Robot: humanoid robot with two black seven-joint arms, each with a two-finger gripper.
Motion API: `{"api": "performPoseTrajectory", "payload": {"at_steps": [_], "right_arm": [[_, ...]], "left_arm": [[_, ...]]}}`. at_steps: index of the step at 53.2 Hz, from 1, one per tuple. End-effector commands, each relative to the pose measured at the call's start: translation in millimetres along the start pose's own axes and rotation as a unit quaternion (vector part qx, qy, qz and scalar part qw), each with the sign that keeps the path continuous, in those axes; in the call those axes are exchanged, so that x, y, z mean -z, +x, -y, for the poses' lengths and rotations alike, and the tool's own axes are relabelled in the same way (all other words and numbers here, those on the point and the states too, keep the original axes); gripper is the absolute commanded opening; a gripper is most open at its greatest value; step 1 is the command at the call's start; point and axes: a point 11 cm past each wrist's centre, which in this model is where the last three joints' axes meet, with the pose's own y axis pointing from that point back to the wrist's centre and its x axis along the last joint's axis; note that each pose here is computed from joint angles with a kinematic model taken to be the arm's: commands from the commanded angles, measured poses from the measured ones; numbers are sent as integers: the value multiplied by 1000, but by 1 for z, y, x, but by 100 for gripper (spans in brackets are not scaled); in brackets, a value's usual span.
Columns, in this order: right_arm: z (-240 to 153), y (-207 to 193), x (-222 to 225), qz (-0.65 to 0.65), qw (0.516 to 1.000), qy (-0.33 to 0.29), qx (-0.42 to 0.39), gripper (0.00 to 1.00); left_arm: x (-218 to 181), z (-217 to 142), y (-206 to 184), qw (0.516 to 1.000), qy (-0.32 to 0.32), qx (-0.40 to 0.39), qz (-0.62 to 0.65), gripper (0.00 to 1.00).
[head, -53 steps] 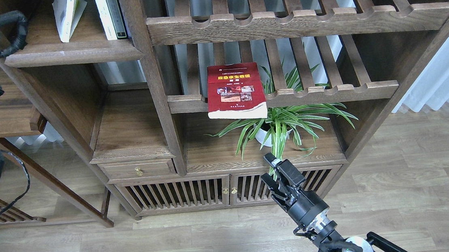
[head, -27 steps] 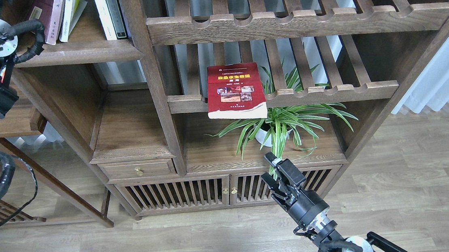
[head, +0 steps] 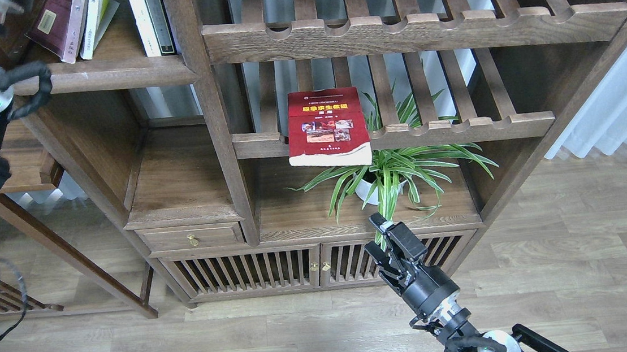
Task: Organize books on shelf
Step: 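Push the book upright among the top-shelf books with the left gripper, then reach the right gripper to the red book on the middle shelf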
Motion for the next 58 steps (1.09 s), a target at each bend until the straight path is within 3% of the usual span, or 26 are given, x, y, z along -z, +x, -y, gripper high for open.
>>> {"api": "performPoseTrajectory", "payload": {"at_steps": [1, 10, 21, 43, 58], "right_arm": [[2, -1, -3, 3, 1000, -1, 2, 98], [4, -2, -8, 10, 1000, -2, 5, 98], [6, -1, -19, 20, 1000, -8, 7, 99], [15, -6, -36, 36, 999, -15, 19, 99], [26, -14, -45, 42, 998, -22, 32, 99]], "left_arm": [[-2, -15, -11, 1000, 4, 22, -2, 100], [4, -44, -24, 999, 11, 33, -29, 100], [30, -115, -34, 996, 36, 23, -79, 100], [85, -246, -16, 978, 139, -104, -119, 100], [69, -351, 20, 950, 148, -252, -107, 100]]}}
